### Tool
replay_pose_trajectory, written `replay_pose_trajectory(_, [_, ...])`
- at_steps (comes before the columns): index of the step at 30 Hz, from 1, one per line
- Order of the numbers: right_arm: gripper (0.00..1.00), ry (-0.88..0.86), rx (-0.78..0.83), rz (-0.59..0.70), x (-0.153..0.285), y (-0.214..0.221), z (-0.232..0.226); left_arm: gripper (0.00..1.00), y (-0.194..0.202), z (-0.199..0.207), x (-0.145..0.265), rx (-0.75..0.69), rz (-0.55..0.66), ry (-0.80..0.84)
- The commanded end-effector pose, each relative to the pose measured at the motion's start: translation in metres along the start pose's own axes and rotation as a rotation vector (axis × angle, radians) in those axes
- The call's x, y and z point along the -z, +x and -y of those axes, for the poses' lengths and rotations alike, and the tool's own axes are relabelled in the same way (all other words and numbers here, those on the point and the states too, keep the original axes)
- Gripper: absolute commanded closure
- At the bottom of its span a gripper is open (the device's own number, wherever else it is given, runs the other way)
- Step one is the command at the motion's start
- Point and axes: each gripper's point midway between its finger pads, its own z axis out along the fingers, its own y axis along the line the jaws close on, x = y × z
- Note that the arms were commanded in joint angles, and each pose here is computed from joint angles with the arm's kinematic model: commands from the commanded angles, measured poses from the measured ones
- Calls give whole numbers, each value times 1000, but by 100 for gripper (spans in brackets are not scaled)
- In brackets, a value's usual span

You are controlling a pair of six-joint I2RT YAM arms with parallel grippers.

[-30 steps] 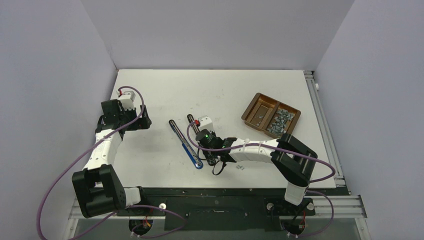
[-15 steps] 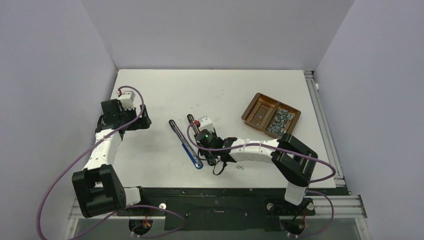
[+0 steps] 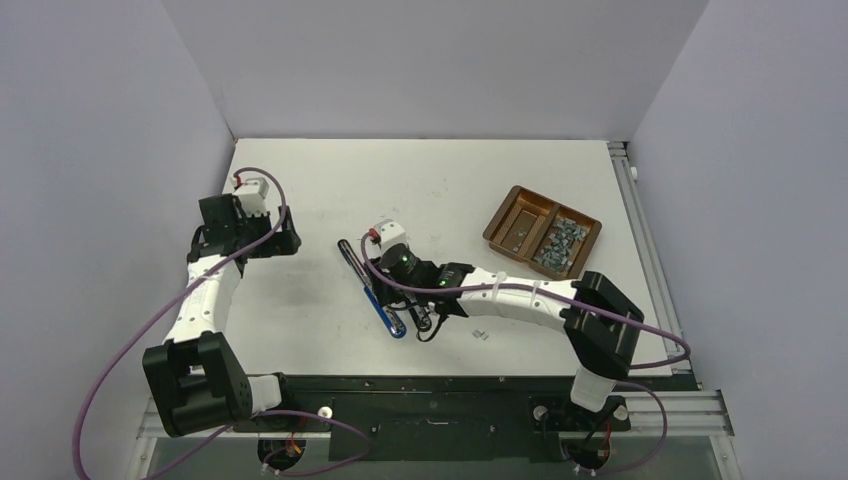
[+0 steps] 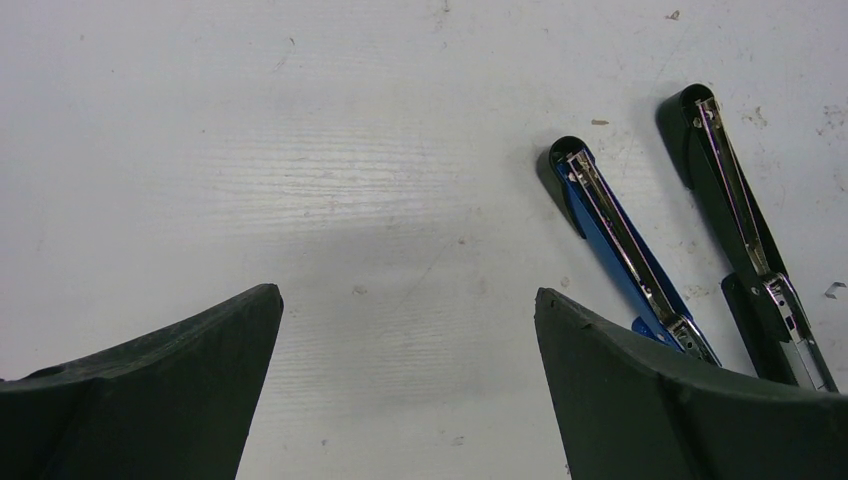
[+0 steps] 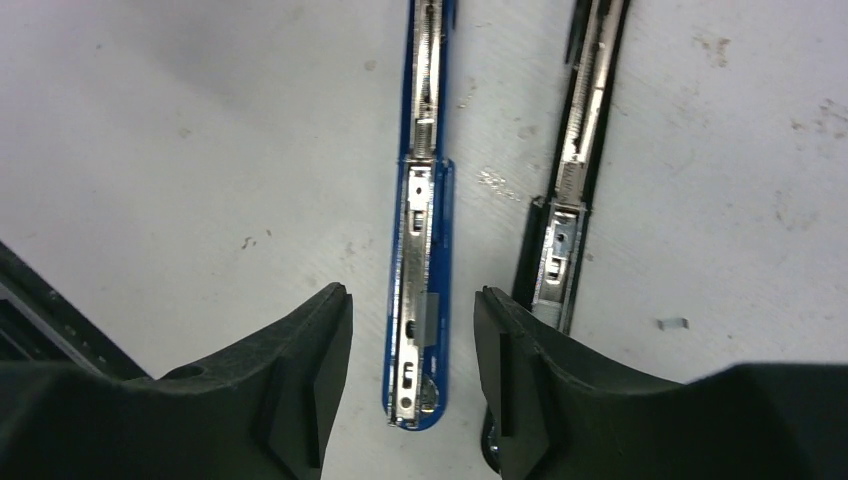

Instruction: Load the staples into the stapler

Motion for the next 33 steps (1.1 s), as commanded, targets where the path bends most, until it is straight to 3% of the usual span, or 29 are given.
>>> replay_pose_trajectory(1, [53,-107,43,-77,-10,11,-30,4,-28,0,19,-34,70,-17])
replay_pose_trajectory(22, [58,-148,-52,-157,-31,35,-11,4,-32,4,31,-53,102,-15])
replay_pose_trajectory(33, [67,-157,-65,-197,-38,54,-7,4,-35,4,35,-58,113,-21])
